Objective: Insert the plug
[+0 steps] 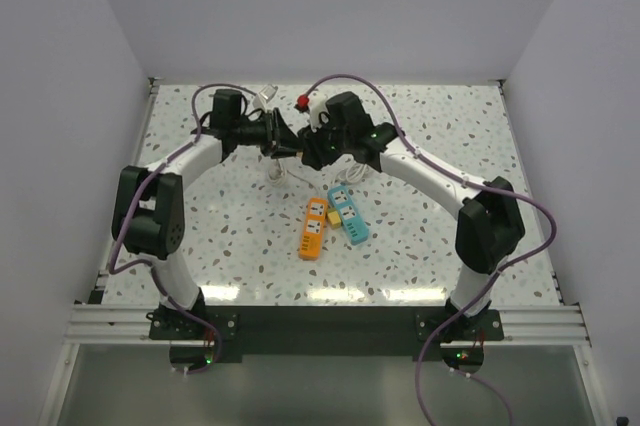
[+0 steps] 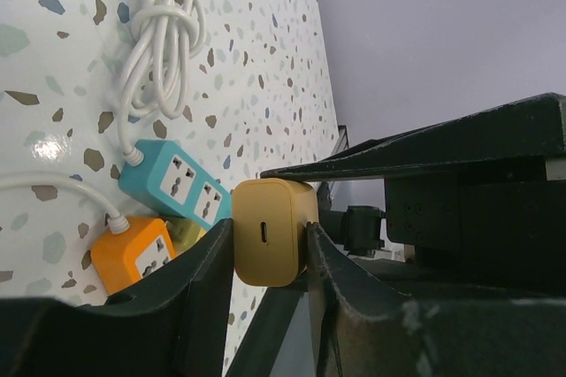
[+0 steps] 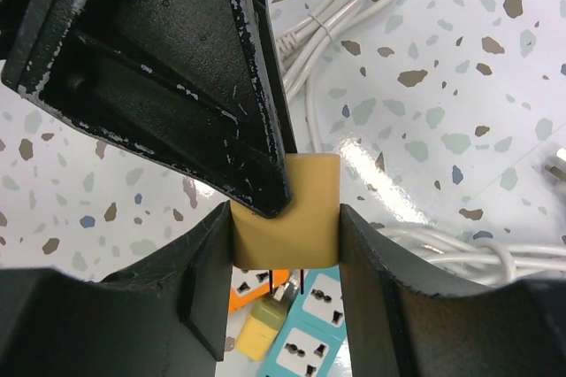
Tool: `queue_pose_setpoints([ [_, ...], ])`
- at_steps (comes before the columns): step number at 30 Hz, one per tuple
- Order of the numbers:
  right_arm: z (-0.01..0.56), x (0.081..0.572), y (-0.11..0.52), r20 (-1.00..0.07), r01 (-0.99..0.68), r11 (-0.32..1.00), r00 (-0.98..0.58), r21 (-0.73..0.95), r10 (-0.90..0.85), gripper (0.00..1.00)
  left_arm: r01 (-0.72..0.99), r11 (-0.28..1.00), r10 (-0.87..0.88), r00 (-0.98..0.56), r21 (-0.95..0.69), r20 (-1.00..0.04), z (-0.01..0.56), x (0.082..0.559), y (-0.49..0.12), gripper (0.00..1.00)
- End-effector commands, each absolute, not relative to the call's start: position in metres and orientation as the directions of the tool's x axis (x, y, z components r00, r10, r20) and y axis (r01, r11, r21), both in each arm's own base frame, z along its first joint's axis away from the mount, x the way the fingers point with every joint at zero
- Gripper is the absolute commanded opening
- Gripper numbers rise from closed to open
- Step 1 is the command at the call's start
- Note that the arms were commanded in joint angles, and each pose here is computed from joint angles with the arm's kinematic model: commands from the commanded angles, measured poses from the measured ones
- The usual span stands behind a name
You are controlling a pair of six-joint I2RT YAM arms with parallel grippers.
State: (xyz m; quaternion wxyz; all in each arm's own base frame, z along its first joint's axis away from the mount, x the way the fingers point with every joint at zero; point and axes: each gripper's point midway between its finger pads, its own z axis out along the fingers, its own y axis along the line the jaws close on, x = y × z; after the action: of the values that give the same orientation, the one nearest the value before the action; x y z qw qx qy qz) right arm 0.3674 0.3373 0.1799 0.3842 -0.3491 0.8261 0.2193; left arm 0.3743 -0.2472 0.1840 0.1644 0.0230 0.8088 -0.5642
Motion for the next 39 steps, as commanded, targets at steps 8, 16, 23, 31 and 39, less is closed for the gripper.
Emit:
queue_pose_setpoints([
  [8,0.22,0.382,0.334,-0.868,-0.649,0.751,-0.436,0.12,-0.238,0.78,0.268,0.312,-0.113,-0.942,-0.911,-0.316,0.194,0.368,-0.253,0.0],
  [16,0.223,0.364,0.309,-0.863,-0.612,0.782,-0.452,0.114,-0.227,0.88,0.235,0.397,-0.232,-0.91,-0.887,-0.345,0.175,0.418,-0.233,0.0],
  [23,0.219,0.362,0.269,-0.864,-0.48,0.875,-0.465,0.063,-0.192,0.99,0.19,0.524,-0.266,-0.89,-0.83,-0.371,0.152,0.44,-0.221,0.0],
  [31,0.192,0.408,0.234,-0.789,-0.212,0.968,-0.614,0.132,-0.027,0.97,0.269,0.692,-0.173,-0.84,-0.67,-0.515,0.153,0.444,-0.205,0.0],
  [39,0.147,0.437,0.213,-0.667,0.021,0.984,-0.733,0.178,0.136,0.96,0.332,0.784,-0.088,-0.777,-0.525,-0.624,0.172,0.432,-0.204,0.0],
])
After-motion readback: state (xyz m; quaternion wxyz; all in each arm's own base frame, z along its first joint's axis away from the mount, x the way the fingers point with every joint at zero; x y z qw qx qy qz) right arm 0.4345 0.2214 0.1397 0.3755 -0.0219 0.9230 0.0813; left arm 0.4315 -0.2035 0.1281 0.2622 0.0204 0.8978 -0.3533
